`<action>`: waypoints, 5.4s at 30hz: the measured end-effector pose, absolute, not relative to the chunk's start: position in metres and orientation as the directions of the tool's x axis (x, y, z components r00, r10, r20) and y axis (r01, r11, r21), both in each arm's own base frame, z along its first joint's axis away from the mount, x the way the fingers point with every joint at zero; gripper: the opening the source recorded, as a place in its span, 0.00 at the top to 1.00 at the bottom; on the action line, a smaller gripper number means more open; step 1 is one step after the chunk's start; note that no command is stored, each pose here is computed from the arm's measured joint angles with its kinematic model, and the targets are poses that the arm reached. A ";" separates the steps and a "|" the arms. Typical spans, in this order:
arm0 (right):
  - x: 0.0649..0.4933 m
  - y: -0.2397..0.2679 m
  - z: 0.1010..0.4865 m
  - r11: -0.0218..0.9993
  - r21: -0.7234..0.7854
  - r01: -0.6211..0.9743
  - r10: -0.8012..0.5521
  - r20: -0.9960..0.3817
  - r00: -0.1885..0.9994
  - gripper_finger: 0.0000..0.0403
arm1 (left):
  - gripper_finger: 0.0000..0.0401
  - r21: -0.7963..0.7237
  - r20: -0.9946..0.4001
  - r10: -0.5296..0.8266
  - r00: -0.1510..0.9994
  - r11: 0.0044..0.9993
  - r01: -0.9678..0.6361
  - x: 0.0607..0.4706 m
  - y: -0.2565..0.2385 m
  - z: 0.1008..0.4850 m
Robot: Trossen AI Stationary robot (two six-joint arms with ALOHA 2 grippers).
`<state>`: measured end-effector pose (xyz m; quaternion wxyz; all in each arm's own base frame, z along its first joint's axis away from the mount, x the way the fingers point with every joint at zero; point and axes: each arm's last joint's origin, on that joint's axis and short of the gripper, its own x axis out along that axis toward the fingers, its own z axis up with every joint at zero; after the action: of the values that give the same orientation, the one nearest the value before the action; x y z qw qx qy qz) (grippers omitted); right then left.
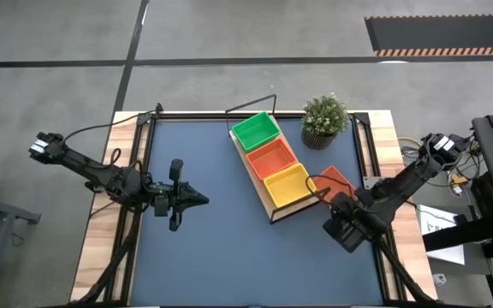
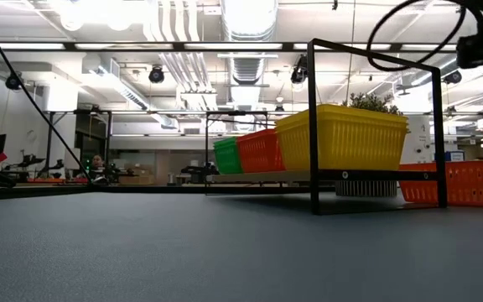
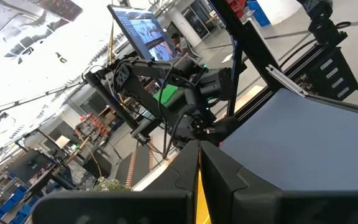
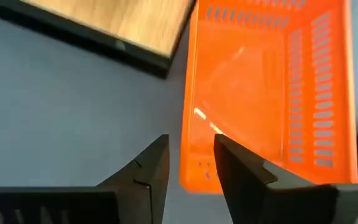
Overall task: Stack baskets on shelf by color
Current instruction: Stack the orange bin on top of the orange bin on the shelf, then return to Home Position
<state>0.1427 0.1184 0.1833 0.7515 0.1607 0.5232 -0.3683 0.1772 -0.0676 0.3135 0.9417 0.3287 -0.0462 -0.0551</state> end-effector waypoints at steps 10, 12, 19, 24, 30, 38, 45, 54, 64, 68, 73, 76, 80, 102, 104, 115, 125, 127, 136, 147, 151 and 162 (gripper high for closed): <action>0.145 0.118 0.175 0.690 -0.172 0.703 -0.430 -0.879 0.207 0.73 | 1.00 0.624 0.051 -0.134 0.990 0.778 0.073 0.177 -0.068 0.313; 0.146 0.120 0.173 0.692 -0.159 0.704 -0.422 -0.881 0.215 0.72 | 1.00 0.624 0.051 -0.134 0.990 0.778 0.073 0.177 -0.068 0.314; 0.144 0.118 0.167 0.667 -0.142 0.731 -0.422 -0.881 0.214 0.71 | 1.00 0.627 0.051 -0.134 0.990 0.776 0.073 0.177 -0.068 0.314; 0.141 0.115 0.159 0.660 -0.145 0.737 -0.427 -0.880 0.209 0.74 | 1.00 0.627 0.051 -0.134 0.990 0.775 0.073 0.177 -0.068 0.314; 0.141 0.115 0.160 0.660 -0.142 0.737 -0.425 -0.881 0.210 0.91 | 1.00 0.628 0.051 -0.134 0.990 0.775 0.072 0.177 -0.068 0.314; 0.144 0.117 0.172 0.659 -0.158 0.736 -0.433 -0.879 0.199 0.97 | 1.00 0.628 0.052 -0.134 0.990 0.775 0.072 0.177 -0.068 0.314; 0.143 0.116 0.198 0.595 -0.232 0.770 -0.502 -0.855 0.130 0.98 | 1.00 0.625 0.060 -0.134 0.989 0.777 0.067 0.177 -0.068 0.314; 0.147 0.119 0.245 0.584 -0.279 0.762 -0.532 -0.841 0.100 0.98 | 1.00 0.625 0.063 -0.134 0.989 0.778 0.066 0.177 -0.068 0.315; 0.167 0.113 0.290 0.667 -0.230 0.709 -0.565 -0.777 0.279 0.98 | 1.00 0.622 0.074 -0.134 0.988 0.781 0.059 0.177 -0.068 0.316; 0.178 0.106 0.307 0.692 -0.245 0.679 -0.584 -0.743 0.327 0.98 | 1.00 0.622 0.074 -0.134 0.988 0.781 0.059 0.177 -0.068 0.316; 0.192 0.094 0.326 0.743 -0.300 0.599 -0.586 -0.723 0.365 0.98 | 1.00 0.622 0.073 -0.134 0.988 0.781 0.060 0.177 -0.068 0.316; 0.203 0.090 0.335 0.808 -0.364 0.463 -0.560 -0.717 0.414 0.98 | 1.00 0.622 0.074 -0.134 0.988 0.781 0.059 0.177 -0.068 0.316; 0.223 0.085 0.343 0.865 -0.454 0.213 -0.495 -0.707 0.505 0.98 | 1.00 0.623 0.074 -0.134 0.988 0.780 0.059 0.177 -0.068 0.316; 0.265 -0.132 0.318 0.859 -0.162 -0.486 0.264 -0.673 0.691 0.98 | 1.00 0.637 0.078 -0.134 0.988 0.769 0.054 0.177 -0.068 0.316; 0.262 -0.134 0.308 0.861 -0.135 -0.490 0.272 -0.692 0.669 0.98 | 1.00 0.637 0.078 -0.134 0.988 0.769 0.054 0.177 -0.068 0.316; 0.256 -0.125 0.282 0.846 -0.229 -0.482 0.127 -0.791 0.598 0.98 | 1.00 0.636 0.076 -0.133 0.988 0.770 0.055 0.177 -0.068 0.316; 0.256 -0.121 0.273 0.852 -0.227 -0.471 0.097 -0.816 0.570 0.97 | 1.00 0.634 0.075 -0.134 0.988 0.771 0.056 0.177 -0.068 0.316; 0.257 -0.121 0.274 0.873 -0.209 -0.441 0.095 -0.814 0.573 0.96 | 1.00 0.634 0.075 -0.133 0.988 0.771 0.056 0.177 -0.068 0.316; 0.259 -0.118 0.275 0.889 -0.188 -0.418 0.100 -0.810 0.577 0.85 | 1.00 0.634 0.075 -0.134 0.988 0.771 0.056 0.177 -0.068 0.316; 0.270 -0.099 0.310 0.953 -0.093 -0.289 0.111 -0.780 0.616 0.81 | 1.00 0.622 0.054 -0.134 0.989 0.780 0.072 0.177 -0.068 0.314; 0.262 -0.055 0.321 0.921 -0.056 -0.385 0.223 -0.734 0.641 0.95 | 1.00 0.606 -0.093 -0.162 0.982 0.773 0.185 0.169 -0.070 0.301; 0.205 0.058 0.279 0.785 -0.571 -0.240 0.208 -0.121 0.971 0.98 | 1.00 0.387 -0.100 -0.210 0.973 0.893 0.232 0.135 -0.062 0.266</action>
<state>0.2047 0.0575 0.2788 0.9444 -0.3055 0.0258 0.1186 0.1350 -0.0617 0.2662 0.9724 0.2021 0.0277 -0.1135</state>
